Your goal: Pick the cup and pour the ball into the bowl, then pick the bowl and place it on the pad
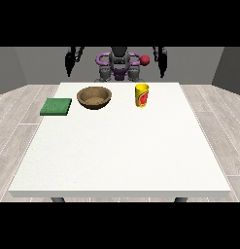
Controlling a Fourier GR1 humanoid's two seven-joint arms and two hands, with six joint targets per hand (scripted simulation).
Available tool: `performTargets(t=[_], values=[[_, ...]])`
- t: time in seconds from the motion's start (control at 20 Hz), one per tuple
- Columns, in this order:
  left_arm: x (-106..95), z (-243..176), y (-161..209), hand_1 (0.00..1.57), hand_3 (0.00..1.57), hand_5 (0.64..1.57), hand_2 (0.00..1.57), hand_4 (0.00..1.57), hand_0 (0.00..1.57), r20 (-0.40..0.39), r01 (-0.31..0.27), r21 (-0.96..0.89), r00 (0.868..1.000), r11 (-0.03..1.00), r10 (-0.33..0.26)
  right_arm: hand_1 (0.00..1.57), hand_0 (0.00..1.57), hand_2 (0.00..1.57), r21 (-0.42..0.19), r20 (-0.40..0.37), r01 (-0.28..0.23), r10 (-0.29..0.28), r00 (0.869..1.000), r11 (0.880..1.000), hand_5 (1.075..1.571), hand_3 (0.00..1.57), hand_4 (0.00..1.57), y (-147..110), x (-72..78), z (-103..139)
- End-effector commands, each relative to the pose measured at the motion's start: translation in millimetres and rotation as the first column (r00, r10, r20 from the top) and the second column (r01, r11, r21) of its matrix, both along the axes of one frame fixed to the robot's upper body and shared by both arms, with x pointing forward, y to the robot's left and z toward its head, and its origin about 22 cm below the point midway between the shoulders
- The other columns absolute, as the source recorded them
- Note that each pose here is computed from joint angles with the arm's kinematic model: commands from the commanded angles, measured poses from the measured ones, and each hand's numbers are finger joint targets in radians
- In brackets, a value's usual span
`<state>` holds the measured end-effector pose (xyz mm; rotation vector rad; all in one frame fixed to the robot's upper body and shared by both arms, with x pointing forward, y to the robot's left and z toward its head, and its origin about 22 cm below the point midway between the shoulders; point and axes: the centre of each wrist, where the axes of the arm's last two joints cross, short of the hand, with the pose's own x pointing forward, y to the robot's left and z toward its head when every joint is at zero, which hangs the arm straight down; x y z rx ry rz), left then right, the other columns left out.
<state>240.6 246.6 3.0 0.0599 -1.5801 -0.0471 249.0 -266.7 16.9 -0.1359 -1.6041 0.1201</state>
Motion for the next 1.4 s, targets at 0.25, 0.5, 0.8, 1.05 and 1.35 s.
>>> performTargets(t=[0.25,0.5,0.8,1.05,1.35], values=[[2.7,34.4,11.1,0.00,0.00,1.562,0.00,0.00,0.00,0.023,-0.001,0.045,1.000,0.999,0.000,0.00,0.00,0.00,-0.009,0.031,-0.025,0.026,0.999,1.000,1.570,0.00,0.58,-2.7,4.0,36.3],[-45.7,16.7,-32.8,0.00,0.00,1.557,0.00,0.00,0.00,-0.192,-0.032,-0.206,0.981,0.978,-0.008,0.00,0.00,0.00,0.290,-0.231,0.062,0.007,0.973,0.955,1.569,0.00,0.53,15.7,-40.7,12.7],[-59.6,64.4,-35.5,0.00,0.00,1.549,0.00,0.00,0.00,-0.109,-0.021,-0.180,0.994,0.983,0.001,0.00,0.00,0.00,0.284,-0.161,0.055,-0.009,0.987,0.957,1.570,0.00,0.51,3.6,-70.6,44.7],[-40.7,53.4,-65.7,0.00,0.00,1.541,0.00,0.00,0.00,0.065,-0.014,-0.133,0.998,0.991,0.022,0.00,0.00,0.00,0.295,-0.020,-0.023,0.030,0.999,0.955,1.571,0.00,0.45,1.1,-69.0,39.9],[-35.4,8.5,-50.5,0.00,0.00,1.517,0.00,0.00,0.00,0.210,0.031,-0.114,0.978,0.993,-0.006,0.00,0.00,0.00,0.281,0.119,-0.024,-0.010,0.993,0.959,1.571,0.00,0.37,-12.7,-50.9,6.5]])
